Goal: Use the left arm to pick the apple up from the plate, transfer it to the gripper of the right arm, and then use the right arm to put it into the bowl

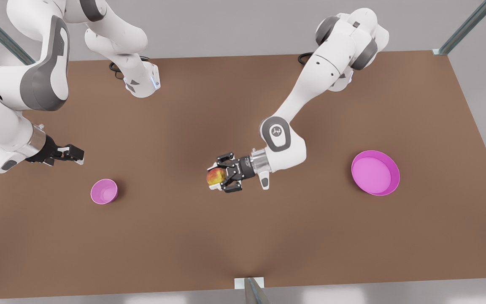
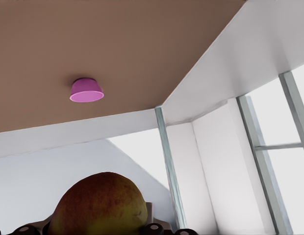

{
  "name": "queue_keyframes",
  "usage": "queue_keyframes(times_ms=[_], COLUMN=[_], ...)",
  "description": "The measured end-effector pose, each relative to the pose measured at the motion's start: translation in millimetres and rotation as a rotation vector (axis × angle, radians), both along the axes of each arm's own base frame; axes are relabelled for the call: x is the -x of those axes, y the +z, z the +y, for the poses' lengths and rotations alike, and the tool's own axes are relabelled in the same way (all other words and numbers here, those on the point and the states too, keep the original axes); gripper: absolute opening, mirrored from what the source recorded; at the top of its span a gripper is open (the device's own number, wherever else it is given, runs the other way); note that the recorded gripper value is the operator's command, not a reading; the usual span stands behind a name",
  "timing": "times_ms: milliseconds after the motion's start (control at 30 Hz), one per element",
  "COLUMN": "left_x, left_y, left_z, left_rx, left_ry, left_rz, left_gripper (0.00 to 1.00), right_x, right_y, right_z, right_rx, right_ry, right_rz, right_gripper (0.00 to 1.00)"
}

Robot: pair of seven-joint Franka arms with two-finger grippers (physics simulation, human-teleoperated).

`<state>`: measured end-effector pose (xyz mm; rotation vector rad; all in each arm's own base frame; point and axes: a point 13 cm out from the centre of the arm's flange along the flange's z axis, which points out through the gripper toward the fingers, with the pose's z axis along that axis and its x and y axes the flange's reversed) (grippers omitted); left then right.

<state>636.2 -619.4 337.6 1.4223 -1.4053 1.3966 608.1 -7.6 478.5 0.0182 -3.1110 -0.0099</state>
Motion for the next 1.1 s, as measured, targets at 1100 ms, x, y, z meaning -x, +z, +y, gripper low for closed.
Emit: queue_keyframes(times_ms=[1100], left_x=[1.2], left_y=[-5.7], left_z=[-7.3], left_rx=[0.049], left_ry=[-0.053], left_rz=[-0.015], left_gripper=[0.72], right_x=[-27.4], right_y=[-152.3], right_z=[407.0], right_rx=[-1.563], right_ry=[-0.039], right_rz=[0.223], right_gripper=[1.0])
